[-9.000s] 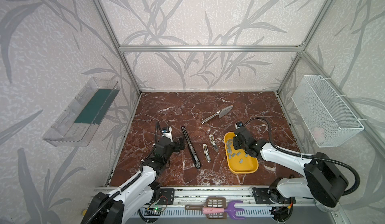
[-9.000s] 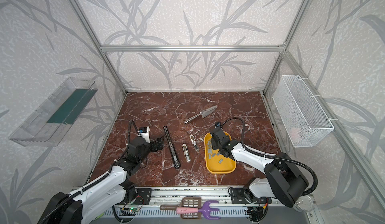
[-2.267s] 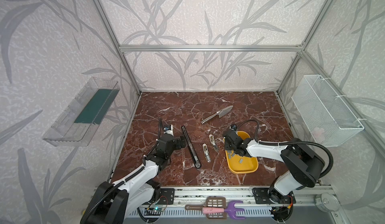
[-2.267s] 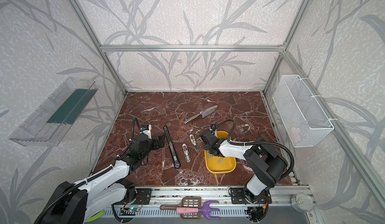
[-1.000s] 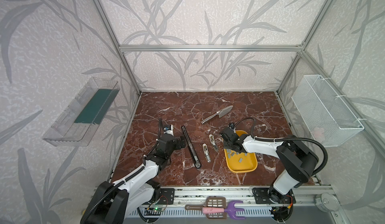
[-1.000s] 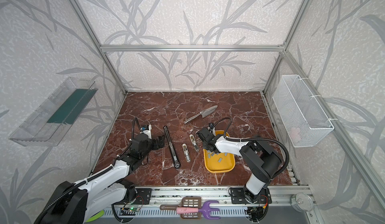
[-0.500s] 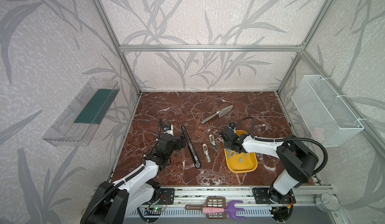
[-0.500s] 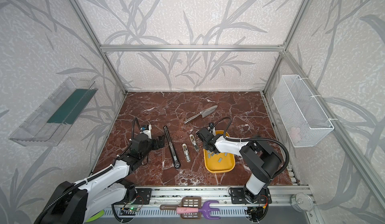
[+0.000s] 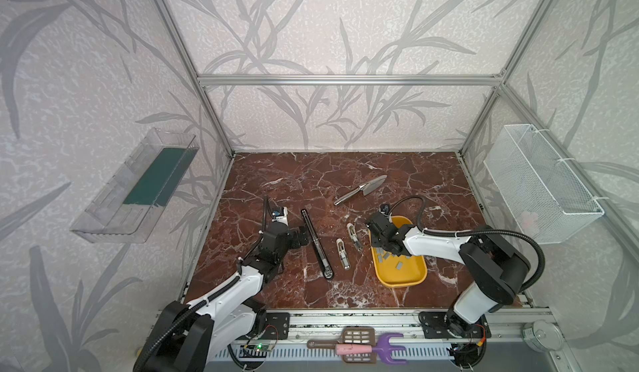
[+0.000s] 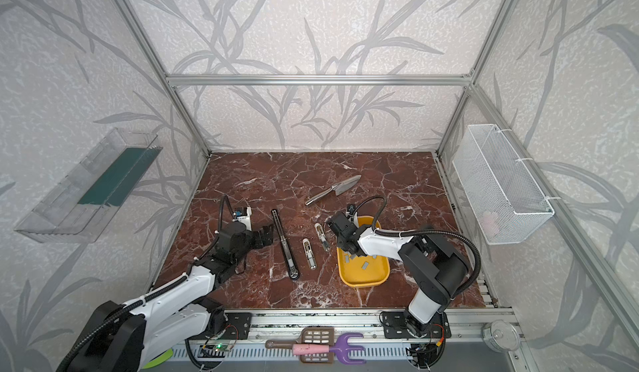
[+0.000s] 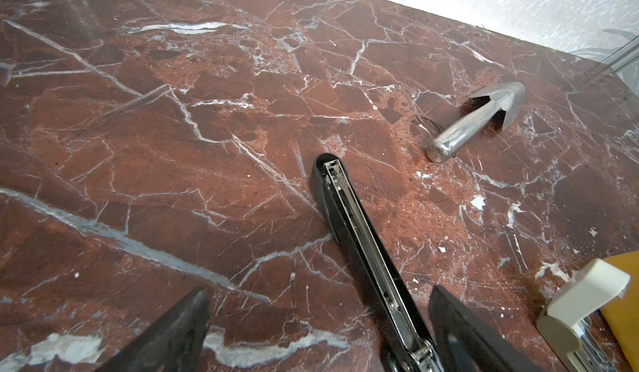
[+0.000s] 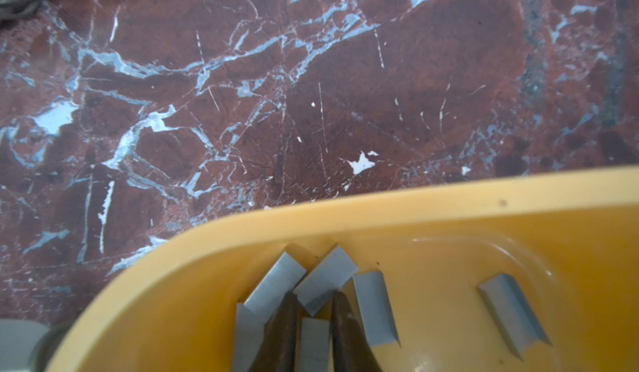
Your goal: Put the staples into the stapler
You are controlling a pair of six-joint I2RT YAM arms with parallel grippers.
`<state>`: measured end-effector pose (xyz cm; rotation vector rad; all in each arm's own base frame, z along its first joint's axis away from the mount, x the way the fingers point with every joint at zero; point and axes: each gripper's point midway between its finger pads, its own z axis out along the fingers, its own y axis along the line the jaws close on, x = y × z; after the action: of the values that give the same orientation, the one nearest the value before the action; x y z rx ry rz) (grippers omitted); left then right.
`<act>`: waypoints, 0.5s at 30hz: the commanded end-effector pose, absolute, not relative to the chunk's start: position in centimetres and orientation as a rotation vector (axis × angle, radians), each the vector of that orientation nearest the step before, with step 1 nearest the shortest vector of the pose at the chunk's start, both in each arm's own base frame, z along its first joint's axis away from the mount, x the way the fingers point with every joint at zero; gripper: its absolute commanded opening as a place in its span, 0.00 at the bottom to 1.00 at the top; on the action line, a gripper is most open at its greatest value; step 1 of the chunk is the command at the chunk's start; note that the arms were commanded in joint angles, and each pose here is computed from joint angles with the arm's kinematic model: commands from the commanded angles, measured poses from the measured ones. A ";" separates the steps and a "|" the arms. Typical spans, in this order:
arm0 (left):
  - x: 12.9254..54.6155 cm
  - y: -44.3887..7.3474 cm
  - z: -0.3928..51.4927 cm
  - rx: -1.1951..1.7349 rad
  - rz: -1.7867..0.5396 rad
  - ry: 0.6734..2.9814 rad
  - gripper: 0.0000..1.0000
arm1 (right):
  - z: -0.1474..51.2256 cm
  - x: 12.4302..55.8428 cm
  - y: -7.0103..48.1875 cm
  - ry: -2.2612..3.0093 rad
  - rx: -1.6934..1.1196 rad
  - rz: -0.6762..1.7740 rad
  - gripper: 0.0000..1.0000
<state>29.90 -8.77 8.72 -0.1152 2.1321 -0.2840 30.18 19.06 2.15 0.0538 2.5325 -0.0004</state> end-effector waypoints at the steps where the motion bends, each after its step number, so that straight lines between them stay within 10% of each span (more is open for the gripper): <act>1: 30.5 -9.0 10.1 -0.107 -0.292 2.099 0.99 | -0.8 27.9 16.1 2.635 0.001 -0.172 0.19; 15: 30.6 -9.0 10.0 -0.109 -0.287 2.104 0.99 | 2.7 28.3 16.1 2.552 0.008 -0.082 0.15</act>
<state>29.91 -8.77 8.72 -0.1152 2.1321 -0.2840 29.20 17.55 2.26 0.0385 2.5412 -0.0224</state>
